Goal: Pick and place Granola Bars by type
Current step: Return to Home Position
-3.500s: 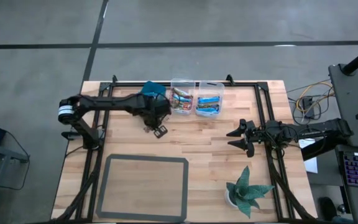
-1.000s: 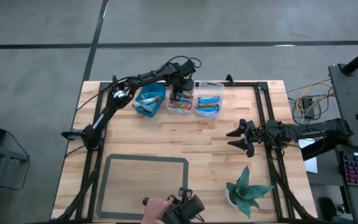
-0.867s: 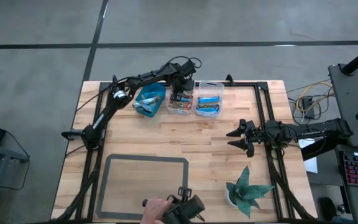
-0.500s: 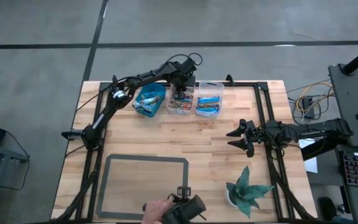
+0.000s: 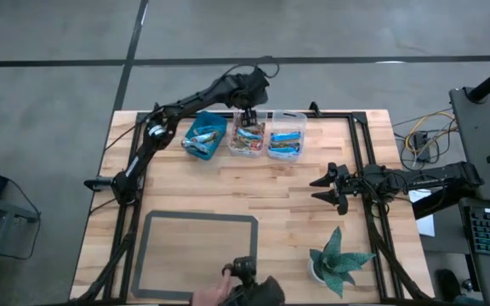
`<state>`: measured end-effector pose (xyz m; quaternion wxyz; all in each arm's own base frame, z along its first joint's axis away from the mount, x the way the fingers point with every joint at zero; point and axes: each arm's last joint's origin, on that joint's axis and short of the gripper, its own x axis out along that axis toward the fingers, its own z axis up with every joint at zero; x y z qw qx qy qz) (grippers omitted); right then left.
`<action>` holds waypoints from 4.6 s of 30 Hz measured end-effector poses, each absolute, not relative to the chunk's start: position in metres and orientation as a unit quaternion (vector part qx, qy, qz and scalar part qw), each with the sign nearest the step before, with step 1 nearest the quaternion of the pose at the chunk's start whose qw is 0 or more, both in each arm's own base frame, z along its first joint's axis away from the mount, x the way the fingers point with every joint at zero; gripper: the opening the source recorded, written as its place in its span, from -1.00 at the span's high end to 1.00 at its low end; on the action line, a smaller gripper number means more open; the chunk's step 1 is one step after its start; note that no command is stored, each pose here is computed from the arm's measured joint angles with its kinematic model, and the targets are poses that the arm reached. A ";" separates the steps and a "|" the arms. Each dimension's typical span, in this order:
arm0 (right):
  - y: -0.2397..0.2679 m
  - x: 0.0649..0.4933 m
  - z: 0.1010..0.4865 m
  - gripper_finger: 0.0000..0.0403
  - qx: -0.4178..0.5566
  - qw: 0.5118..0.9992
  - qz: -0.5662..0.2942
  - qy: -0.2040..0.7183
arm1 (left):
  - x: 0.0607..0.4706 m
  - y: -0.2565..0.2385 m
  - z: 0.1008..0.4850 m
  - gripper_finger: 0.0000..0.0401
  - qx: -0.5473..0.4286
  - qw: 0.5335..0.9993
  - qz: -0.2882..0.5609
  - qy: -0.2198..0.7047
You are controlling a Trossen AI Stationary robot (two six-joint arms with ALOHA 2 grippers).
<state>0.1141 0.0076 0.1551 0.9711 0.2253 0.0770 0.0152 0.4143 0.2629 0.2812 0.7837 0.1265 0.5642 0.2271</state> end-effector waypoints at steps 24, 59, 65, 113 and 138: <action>0.008 0.114 0.155 -0.04 0.225 0.971 0.015 0.077 | 0.275 0.089 0.324 -0.51 -0.052 0.851 0.129 0.507; 0.008 0.114 0.155 -0.04 0.225 0.971 0.015 0.077 | 0.117 -0.006 0.177 -0.51 -0.142 0.975 -0.036 0.166; 0.008 0.114 0.155 -0.04 0.225 0.971 0.015 0.077 | 0.108 -0.006 0.155 -0.51 -0.185 0.971 -0.034 0.146; 0.008 0.114 0.155 -0.04 0.225 0.971 0.015 0.077 | 0.097 -0.003 0.166 -0.51 -0.099 0.995 -0.007 -0.001; 0.008 0.114 0.155 -0.04 0.225 0.971 0.015 0.077 | 0.097 -0.003 0.168 -0.51 -0.099 0.995 -0.007 -0.011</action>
